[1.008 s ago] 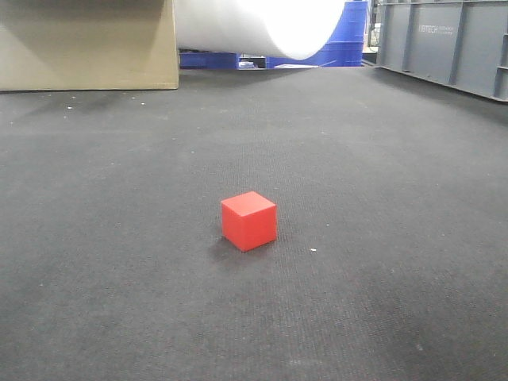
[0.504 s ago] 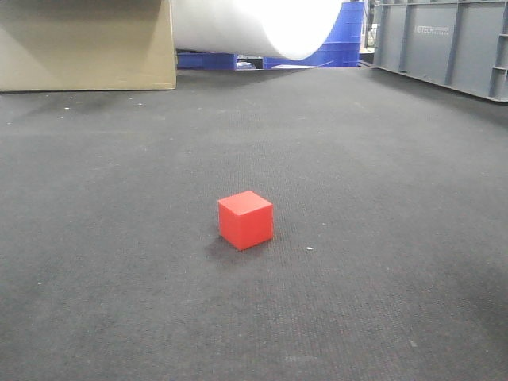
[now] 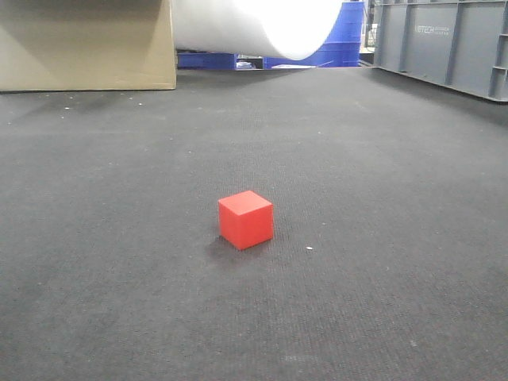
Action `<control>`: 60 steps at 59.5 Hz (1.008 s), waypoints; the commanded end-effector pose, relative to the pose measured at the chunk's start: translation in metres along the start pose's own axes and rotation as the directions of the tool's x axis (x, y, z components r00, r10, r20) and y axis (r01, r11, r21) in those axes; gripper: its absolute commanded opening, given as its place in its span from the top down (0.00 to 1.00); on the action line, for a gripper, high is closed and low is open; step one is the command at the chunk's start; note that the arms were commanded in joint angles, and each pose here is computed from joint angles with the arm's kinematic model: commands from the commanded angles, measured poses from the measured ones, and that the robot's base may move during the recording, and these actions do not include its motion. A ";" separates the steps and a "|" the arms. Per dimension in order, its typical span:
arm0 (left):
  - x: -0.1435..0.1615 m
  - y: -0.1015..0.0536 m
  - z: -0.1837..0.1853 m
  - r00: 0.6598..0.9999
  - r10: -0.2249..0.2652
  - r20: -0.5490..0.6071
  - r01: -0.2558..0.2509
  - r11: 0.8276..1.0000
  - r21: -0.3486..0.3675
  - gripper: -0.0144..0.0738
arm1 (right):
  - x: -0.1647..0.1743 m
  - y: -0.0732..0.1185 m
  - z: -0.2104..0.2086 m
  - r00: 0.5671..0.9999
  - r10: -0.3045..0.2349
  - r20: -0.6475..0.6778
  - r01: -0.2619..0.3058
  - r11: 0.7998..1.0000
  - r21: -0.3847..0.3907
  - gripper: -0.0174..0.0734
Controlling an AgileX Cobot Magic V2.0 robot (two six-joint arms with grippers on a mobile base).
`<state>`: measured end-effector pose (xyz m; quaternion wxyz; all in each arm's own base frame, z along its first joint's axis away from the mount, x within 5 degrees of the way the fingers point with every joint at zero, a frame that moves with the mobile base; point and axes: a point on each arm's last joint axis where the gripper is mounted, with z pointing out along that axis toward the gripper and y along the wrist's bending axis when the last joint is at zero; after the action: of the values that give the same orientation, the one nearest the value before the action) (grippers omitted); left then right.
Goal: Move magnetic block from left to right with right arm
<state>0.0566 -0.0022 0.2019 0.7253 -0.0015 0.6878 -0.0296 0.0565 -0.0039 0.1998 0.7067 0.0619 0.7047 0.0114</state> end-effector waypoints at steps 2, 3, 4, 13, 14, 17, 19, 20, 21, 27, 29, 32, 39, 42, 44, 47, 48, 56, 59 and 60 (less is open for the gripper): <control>-0.005 0.000 -0.001 0.996 -0.005 0.093 0.004 1.000 0.009 0.97 | -0.011 0.000 -0.002 0.990 0.004 0.143 -0.004 1.000 0.001 0.75; -0.005 0.000 -0.001 0.996 -0.005 0.093 0.004 1.000 0.009 0.97 | -0.011 0.000 -0.002 0.990 0.003 0.144 -0.003 1.000 0.001 0.75; -0.005 0.000 -0.001 0.996 -0.005 0.093 0.004 1.000 0.009 0.97 | -0.011 0.000 -0.002 0.990 0.003 0.144 -0.003 1.000 0.001 0.75; -0.005 0.000 -0.001 0.996 -0.005 0.091 0.004 1.000 0.009 0.97 | -0.011 0.000 -0.002 0.989 0.003 0.146 -0.003 1.000 0.001 0.75; -0.005 0.000 -0.001 0.996 -0.005 0.091 0.004 1.000 0.009 0.97 | -0.011 0.000 -0.002 0.989 0.003 0.146 -0.003 1.000 0.001 0.75; -0.005 0.000 -0.001 0.996 -0.005 0.091 0.004 1.000 0.009 0.97 | -0.011 0.000 -0.002 0.989 0.003 0.145 -0.003 1.000 0.001 0.75; -0.005 0.000 -0.001 0.996 -0.005 0.091 0.004 1.000 0.009 0.97 | -0.011 0.000 -0.002 0.989 0.003 0.145 -0.003 1.000 0.001 0.75; -0.005 0.000 -0.001 0.996 -0.005 0.091 0.004 1.000 0.009 0.97 | -0.011 0.000 -0.002 0.989 0.003 0.145 -0.003 1.000 0.001 0.75; -0.005 0.000 -0.001 0.996 -0.005 0.091 0.004 1.000 0.009 0.97 | -0.011 0.000 -0.002 0.989 0.003 0.145 -0.003 1.000 0.001 0.75; -0.005 0.000 -0.001 0.996 -0.005 0.091 0.004 1.000 0.009 0.97 | -0.011 0.000 -0.002 0.989 0.003 0.145 -0.003 1.000 0.001 0.75; -0.005 0.000 -0.001 0.996 -0.005 0.091 0.004 1.000 0.009 0.97 | -0.011 0.000 -0.002 0.989 0.003 0.145 -0.003 1.000 0.001 0.75; -0.005 0.000 -0.001 0.996 -0.005 0.091 0.004 1.000 0.009 0.97 | -0.011 0.000 -0.002 0.989 0.003 0.145 -0.003 1.000 0.001 0.75; -0.005 0.000 -0.001 0.996 -0.005 0.091 0.004 1.000 0.009 0.97 | -0.011 0.000 -0.002 0.989 0.003 0.145 -0.003 1.000 0.001 0.75; -0.005 0.000 -0.001 0.996 -0.005 0.091 0.004 1.000 0.009 0.97 | -0.011 0.000 -0.002 0.989 0.003 0.145 -0.003 1.000 0.001 0.75; -0.005 0.000 -0.001 0.996 -0.005 0.091 0.004 1.000 0.009 0.97 | -0.011 0.000 -0.002 0.989 0.003 0.145 -0.003 1.000 0.001 0.75; -0.005 0.000 -0.001 0.996 -0.005 0.091 0.004 1.000 0.009 0.97 | -0.011 0.000 -0.002 0.989 0.003 0.145 -0.003 1.000 0.001 0.75; -0.005 0.000 -0.001 0.996 -0.005 0.091 0.004 1.000 0.009 0.97 | -0.011 0.000 -0.002 0.989 0.003 0.145 -0.003 1.000 0.001 0.75; -0.005 0.000 -0.001 0.996 -0.005 0.091 0.004 1.000 0.009 0.97 | -0.011 0.000 -0.002 0.989 0.003 0.145 -0.003 1.000 0.001 0.75; -0.005 0.000 -0.001 0.996 -0.005 0.091 0.004 1.000 0.009 0.97 | -0.011 0.000 -0.002 0.989 0.003 0.145 -0.003 1.000 0.001 0.75; -0.005 0.000 -0.001 0.996 -0.005 0.091 0.004 1.000 0.009 0.97 | -0.011 0.000 -0.002 0.989 0.003 0.145 -0.003 1.000 0.001 0.75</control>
<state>0.0566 -0.0022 0.2019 0.7253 -0.0015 0.6878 -0.0296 0.0568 -0.0043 0.1998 0.7153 0.0639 0.6958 0.0104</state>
